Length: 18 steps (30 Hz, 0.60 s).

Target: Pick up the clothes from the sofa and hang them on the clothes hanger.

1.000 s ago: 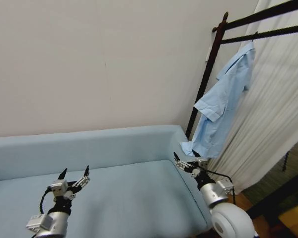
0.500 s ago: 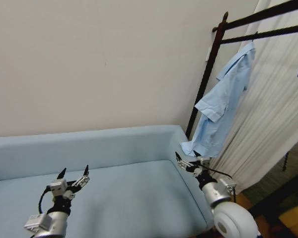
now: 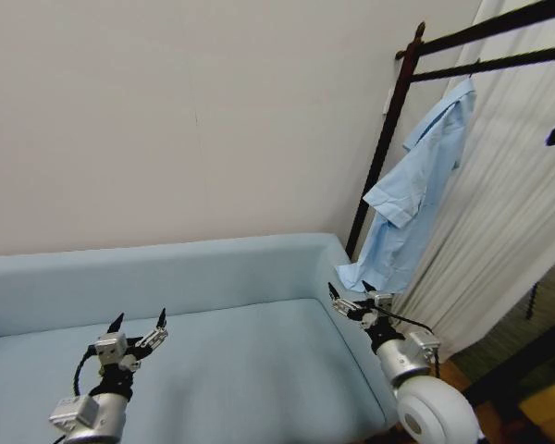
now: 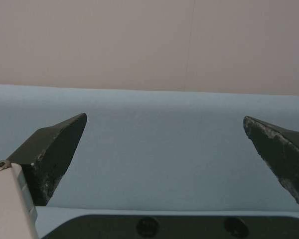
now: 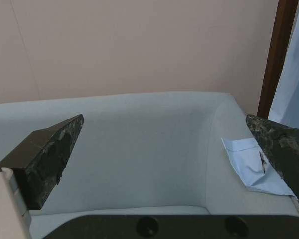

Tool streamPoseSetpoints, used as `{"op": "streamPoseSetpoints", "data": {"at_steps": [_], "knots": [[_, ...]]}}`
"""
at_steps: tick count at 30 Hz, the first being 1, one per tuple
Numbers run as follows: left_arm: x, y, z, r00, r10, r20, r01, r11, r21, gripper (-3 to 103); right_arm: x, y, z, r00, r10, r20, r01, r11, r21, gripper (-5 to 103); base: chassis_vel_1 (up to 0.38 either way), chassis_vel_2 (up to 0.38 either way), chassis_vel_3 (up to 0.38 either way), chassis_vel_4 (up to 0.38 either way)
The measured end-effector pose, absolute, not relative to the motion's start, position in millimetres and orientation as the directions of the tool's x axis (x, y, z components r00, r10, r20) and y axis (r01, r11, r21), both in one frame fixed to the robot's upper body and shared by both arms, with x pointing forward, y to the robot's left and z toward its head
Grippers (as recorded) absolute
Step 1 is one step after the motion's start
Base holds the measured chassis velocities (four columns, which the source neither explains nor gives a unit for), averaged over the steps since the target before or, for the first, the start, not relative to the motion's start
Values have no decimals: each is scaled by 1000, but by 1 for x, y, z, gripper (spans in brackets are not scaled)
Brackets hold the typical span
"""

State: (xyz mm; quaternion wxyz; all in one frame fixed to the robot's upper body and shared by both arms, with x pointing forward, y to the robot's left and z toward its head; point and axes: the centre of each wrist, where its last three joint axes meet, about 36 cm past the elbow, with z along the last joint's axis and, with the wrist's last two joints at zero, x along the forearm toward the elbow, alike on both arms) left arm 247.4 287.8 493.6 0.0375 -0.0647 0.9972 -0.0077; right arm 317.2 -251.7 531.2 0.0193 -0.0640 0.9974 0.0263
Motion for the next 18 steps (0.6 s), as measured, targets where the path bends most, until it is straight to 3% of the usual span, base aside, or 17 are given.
{"op": "streamPoseSetpoints", "data": {"at_steps": [18], "knots": [[247,288,494,-989,-130,-74,-128,992,-20,100,317,-252,531,-991,-127,-42,-129,990,49,100,0,0,0,0]]}}
